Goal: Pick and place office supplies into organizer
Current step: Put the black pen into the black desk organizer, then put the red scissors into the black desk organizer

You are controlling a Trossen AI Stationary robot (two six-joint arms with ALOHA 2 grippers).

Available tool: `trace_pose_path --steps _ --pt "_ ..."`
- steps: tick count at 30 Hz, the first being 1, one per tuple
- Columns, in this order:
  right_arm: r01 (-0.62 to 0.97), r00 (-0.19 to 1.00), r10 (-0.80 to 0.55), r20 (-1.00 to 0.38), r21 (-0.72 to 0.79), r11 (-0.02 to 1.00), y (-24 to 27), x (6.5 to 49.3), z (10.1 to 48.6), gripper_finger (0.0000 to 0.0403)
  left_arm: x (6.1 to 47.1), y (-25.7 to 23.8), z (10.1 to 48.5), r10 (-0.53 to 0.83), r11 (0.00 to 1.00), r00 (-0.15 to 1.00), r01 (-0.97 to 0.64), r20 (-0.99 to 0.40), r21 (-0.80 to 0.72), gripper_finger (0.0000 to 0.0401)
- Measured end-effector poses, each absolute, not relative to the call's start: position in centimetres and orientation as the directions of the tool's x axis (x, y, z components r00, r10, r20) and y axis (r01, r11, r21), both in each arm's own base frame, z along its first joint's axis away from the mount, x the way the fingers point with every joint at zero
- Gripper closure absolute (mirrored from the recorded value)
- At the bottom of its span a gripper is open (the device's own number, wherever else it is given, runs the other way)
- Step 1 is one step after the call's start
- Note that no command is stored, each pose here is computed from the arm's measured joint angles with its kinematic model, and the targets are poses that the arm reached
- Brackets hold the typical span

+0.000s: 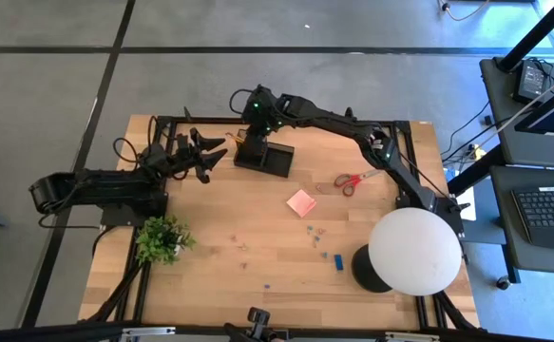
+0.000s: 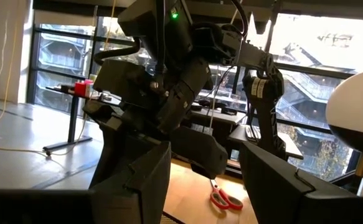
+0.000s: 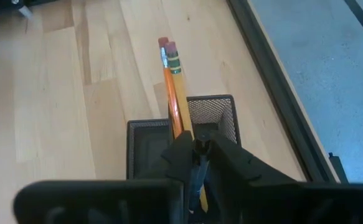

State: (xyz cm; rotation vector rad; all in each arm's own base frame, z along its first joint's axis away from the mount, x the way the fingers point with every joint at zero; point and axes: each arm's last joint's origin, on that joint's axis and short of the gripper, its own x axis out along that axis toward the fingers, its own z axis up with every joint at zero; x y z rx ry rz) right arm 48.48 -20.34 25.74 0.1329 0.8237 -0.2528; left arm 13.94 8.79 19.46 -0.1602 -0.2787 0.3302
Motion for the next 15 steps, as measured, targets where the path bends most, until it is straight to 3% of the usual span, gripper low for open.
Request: trace_pose_path --steps 7,15 --pt "0.274 0.651 -0.170 -0.740 0.019 0.962 -20.32 48.48 25.73 0.0320 13.94 8.79 19.46 0.341 0.933 0.908 -0.294 0.243 -0.207 0.0217" --pt "0.293 0.649 -0.170 -0.742 0.037 0.956 -20.31 48.47 25.69 0.0315 13.94 8.79 19.46 0.341 0.933 0.908 -0.294 0.243 -0.207 0.0217"
